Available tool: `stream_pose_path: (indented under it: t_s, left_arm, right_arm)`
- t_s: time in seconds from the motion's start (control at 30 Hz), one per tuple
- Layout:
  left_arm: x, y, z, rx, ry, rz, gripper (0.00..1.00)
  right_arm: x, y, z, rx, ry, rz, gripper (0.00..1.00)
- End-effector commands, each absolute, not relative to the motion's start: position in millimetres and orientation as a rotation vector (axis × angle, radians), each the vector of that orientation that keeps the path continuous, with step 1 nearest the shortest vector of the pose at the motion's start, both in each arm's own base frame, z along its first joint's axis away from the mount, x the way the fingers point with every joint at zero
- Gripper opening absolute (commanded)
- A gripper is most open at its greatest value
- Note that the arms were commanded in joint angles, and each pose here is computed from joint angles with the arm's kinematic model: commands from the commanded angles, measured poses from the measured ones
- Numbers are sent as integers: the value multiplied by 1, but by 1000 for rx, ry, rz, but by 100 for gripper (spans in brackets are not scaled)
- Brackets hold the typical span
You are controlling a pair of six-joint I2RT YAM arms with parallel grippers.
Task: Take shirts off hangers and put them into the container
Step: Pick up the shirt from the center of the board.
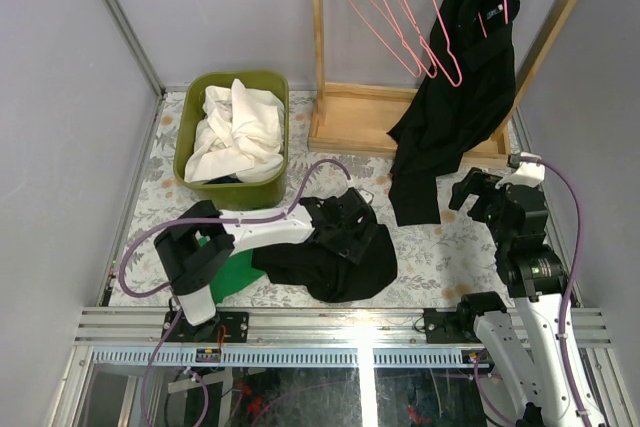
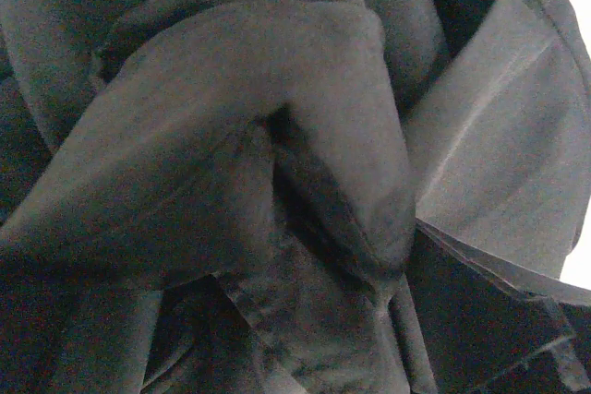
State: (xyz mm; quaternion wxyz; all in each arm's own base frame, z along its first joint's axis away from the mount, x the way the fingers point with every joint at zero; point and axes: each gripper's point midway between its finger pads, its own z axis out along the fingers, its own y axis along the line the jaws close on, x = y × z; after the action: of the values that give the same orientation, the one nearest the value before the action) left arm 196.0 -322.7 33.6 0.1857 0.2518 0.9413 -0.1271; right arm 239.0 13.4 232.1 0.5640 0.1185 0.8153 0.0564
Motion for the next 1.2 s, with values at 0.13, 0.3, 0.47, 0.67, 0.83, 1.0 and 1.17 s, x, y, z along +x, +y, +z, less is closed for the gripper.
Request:
stream_pose_path:
  t_s: [0.13,0.3,0.47,0.67,0.83,1.0,1.17]
  left_arm:
    - [177,-303,-25,715,2731,-187,100]
    - [173,-261,-58,683,2796,152,95]
    - [162,-248,-75,686,2827,173,60]
    - [163,-255,-62,682,2800,139,0]
    - [191,-283,21,628,2605,40,0]
    - [224,-300,117,524,2394,-46,0]
    - [247,-295,213,458,2203,-70,0]
  right_arm:
    - [241,21,227,241,1935,165,96]
    - [233,20,220,261,1941,174,97]
    - [222,26,211,290,1943,236,97]
    - [208,39,207,359,1908,371,95]
    - [197,48,211,395,1841,480,95]
    - [182,58,215,408,1780,590,93]
    - [173,58,225,383,1705,615,92]
